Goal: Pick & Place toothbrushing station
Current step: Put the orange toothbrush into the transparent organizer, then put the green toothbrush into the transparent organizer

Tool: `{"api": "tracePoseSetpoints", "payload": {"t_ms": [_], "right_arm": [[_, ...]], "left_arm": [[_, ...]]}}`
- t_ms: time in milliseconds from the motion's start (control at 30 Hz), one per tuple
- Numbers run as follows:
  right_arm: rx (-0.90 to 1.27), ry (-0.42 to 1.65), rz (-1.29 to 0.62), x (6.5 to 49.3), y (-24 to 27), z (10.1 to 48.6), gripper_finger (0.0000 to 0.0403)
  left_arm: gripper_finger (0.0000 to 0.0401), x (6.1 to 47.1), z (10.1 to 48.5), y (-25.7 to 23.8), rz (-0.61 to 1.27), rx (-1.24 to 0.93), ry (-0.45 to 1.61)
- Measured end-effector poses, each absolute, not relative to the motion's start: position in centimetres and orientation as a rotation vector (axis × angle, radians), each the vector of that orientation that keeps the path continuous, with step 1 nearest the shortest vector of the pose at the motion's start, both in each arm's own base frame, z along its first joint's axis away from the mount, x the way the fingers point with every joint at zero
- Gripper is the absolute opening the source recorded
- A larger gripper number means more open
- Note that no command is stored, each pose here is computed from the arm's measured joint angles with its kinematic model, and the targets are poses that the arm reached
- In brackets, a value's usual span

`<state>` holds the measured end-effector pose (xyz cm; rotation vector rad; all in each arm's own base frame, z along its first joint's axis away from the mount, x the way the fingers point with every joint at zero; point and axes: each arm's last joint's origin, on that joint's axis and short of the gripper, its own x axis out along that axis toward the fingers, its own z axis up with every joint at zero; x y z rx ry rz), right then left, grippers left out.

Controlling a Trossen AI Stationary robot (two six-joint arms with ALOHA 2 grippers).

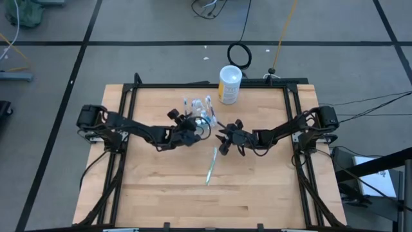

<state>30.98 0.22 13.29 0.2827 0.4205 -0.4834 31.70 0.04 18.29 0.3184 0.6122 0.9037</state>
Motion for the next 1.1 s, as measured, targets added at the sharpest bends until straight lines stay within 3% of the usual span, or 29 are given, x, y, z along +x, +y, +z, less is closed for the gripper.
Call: {"api": "tracePoseSetpoints", "payload": {"t_ms": [233, 433, 533, 733, 933, 1100], "right_arm": [[0.37, 0.428, -0.35, 31.1, 1.9, 13.4, 0.013], [0.561, 0.445, -0.133, 31.2, 4.0, 14.1, 0.013], [0.652, 0.462, -0.001, 32.1, 5.8, 15.4, 0.013], [0.552, 0.406, 0.116, 34.7, 9.1, 20.2, 0.013], [0.388, 0.636, -0.135, 35.1, 10.3, 22.3, 0.013], [0.576, 0.738, -0.381, 34.0, 8.8, 20.5, 0.013]], "left_arm": [[0.0173, 32.7, 22.1, -1.4, 0.987, 0.343, 0.632], [0.0173, 31.4, 24.5, -1.4, 1.027, 0.302, 0.798], [0.0166, 30.1, 25.5, -1.2, 1.069, 0.344, 0.894], [0.0159, 27.4, 27.1, -0.8, 1.23, 0.381, 0.916], [0.0163, 23.6, 30.0, -0.8, 1.308, 0.257, 0.709], [0.0146, 20.1, 31.8, -1.1, 1.239, 0.19, 0.674]]}}
